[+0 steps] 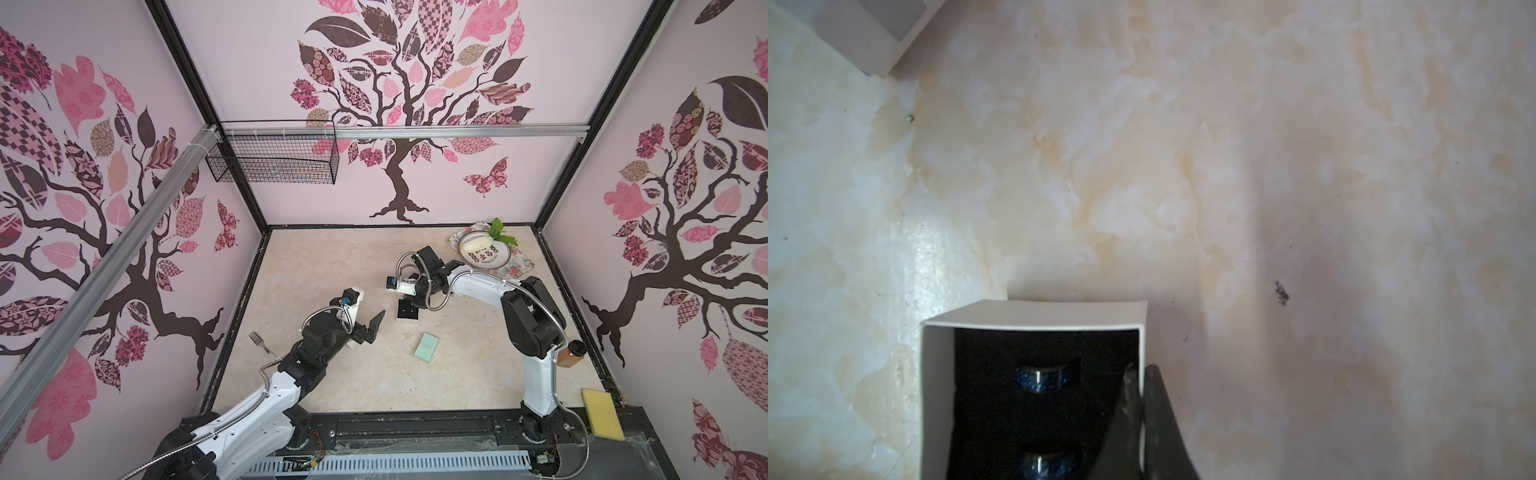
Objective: Take the rings out of the lift-off lid box
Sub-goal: Place the jewelry box at the center of the board.
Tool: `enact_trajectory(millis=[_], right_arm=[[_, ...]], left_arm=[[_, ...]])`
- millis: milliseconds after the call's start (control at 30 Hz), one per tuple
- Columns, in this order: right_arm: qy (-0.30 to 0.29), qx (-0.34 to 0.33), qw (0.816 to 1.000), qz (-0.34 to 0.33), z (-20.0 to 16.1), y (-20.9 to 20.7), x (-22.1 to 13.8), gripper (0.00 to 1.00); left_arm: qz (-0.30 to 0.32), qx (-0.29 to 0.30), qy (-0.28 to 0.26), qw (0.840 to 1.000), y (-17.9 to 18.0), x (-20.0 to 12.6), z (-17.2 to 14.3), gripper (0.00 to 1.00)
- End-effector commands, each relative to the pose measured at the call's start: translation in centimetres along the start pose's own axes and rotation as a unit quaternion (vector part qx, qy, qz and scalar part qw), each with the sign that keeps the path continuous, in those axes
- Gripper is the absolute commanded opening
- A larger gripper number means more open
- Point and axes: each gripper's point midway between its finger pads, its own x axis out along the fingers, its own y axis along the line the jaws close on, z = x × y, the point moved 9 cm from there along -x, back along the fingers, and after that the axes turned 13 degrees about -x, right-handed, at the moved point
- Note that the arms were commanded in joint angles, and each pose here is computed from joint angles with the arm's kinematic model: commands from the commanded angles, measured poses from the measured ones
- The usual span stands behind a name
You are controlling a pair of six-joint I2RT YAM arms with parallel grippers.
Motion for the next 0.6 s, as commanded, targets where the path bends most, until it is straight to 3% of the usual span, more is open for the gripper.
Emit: enact_trajectory(millis=[0, 100, 200, 333, 367, 433, 567], right_arm=[[-0.016, -0.026, 0.999, 0.024, 0.2, 0.2, 0.9, 0.00], [-0.015, -0.032, 0.999, 0.009, 0.3, -0.2, 0.9, 0.04], [-0.009, -0.038, 0.999, -0.019, 0.4, -0.8, 0.4, 0.37], [-0.017, -0.039, 0.995, -0.089, 1.4, -2.3, -2.1, 0.55], [-0.024, -0.030, 0.993, -0.112, 1.8, -2.9, -3.3, 0.65], [-0.049, 0.011, 0.986, -0.158, 3.0, -4.2, -6.3, 0.99], [-0.088, 0.182, 0.947, -0.252, 4.3, -5.2, -12.0, 1.00]], left_arm=[[-0.002, 0.005, 0.001, 1.000, 0.2, 0.0, -0.7, 0.98], [-0.002, 0.006, 0.001, 1.000, 0.3, 0.1, -0.7, 0.98], [-0.002, 0.005, 0.001, 1.000, 0.2, 0.2, -0.7, 0.98], [-0.002, 0.008, 0.000, 1.000, 0.2, 0.1, -0.6, 0.98], [-0.001, 0.008, 0.000, 1.000, 0.2, 0.1, -0.5, 0.98], [0.000, 0.008, 0.001, 1.000, 0.2, 0.3, -0.2, 0.98], [0.006, 0.008, 0.014, 1.000, 0.1, 1.6, 0.1, 0.98]])
